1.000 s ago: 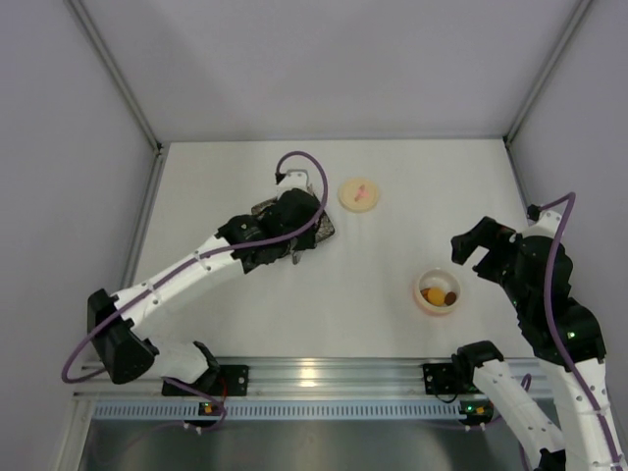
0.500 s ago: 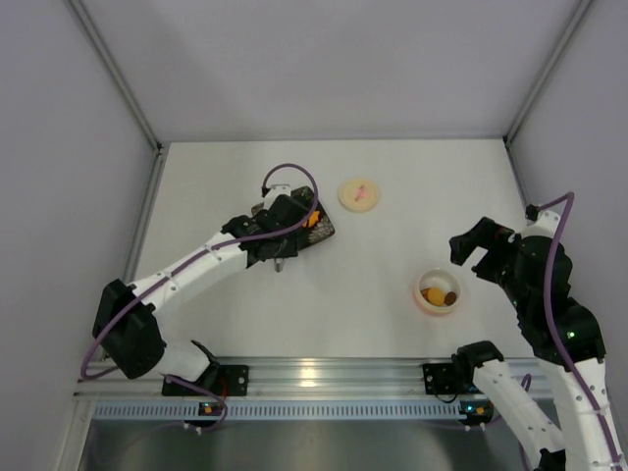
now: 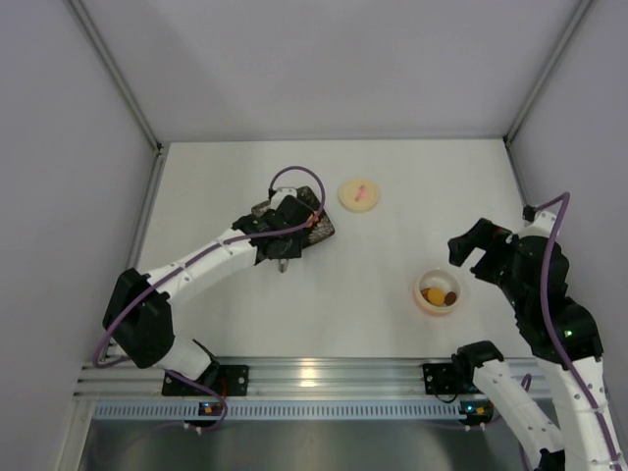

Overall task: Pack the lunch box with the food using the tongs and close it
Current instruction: Pick up the fake food from the plate.

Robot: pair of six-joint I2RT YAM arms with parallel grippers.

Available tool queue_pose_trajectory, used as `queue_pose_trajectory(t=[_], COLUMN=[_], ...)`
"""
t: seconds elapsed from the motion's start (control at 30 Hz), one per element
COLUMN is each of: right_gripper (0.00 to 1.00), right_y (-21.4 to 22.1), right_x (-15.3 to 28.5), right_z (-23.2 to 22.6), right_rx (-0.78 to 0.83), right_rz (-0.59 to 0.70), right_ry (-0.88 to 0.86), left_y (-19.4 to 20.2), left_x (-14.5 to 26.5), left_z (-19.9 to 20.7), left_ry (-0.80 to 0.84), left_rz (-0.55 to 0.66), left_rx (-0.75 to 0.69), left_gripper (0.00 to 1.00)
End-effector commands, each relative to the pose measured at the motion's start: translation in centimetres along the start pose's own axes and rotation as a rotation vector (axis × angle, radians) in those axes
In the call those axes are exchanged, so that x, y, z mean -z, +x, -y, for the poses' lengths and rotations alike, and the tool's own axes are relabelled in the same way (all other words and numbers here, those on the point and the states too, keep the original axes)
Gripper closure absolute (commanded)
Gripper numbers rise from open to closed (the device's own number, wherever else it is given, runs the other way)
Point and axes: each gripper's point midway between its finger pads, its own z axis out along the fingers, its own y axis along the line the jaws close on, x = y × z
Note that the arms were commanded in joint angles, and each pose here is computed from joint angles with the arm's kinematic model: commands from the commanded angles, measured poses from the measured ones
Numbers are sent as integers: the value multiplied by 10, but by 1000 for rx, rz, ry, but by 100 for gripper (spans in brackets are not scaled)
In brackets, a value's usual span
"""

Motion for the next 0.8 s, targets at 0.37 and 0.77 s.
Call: queue_pose_trajectory(t=[0.37, 0.77], right_gripper=[1, 0], right_y=[0, 0], right_x=[1, 2], right_z=[5, 5], right_rx=[5, 3], right_rz=[21, 23], right_ry=[8, 5], left_y=[-8, -17], left_x=[-8, 15], left_z=[-1, -4], left_ry=[-16, 12], left_rz=[37, 61], left_rx=[7, 19], left_gripper=[62, 76])
